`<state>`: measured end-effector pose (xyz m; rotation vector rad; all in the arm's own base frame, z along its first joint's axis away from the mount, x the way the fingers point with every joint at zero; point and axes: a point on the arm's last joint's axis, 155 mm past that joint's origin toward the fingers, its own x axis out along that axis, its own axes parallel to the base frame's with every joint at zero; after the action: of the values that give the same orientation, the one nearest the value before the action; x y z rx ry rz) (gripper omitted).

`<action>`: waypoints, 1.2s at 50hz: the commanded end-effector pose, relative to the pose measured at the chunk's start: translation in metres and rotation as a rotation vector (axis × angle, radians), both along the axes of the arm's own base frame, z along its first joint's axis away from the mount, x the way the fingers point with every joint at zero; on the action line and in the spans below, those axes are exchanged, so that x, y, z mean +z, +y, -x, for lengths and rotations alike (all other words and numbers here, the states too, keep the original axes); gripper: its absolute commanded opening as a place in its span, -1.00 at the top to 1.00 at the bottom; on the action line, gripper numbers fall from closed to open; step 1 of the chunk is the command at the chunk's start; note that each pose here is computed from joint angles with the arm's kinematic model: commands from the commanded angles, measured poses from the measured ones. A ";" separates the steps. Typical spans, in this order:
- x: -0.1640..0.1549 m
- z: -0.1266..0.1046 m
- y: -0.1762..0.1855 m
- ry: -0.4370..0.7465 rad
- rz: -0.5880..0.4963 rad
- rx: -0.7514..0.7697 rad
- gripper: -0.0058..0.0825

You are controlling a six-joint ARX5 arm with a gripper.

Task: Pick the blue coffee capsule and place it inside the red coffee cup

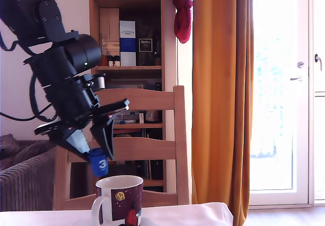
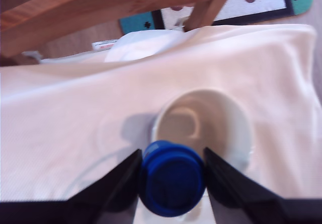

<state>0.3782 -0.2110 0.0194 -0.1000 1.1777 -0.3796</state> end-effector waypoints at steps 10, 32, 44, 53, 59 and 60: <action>0.004 0.003 -0.012 -0.012 0.014 -0.022 0.33; 0.004 0.015 -0.028 0.019 0.045 -0.051 0.32; 0.001 0.019 -0.024 0.030 0.021 -0.064 -0.53; 0.001 0.019 -0.024 0.028 0.018 -0.070 -0.49; 0.004 0.017 -0.023 0.019 0.019 -0.071 0.14; 0.005 0.017 -0.022 0.017 0.020 -0.070 0.30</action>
<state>0.3583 -0.2336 0.0178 -0.0805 1.2149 -0.4494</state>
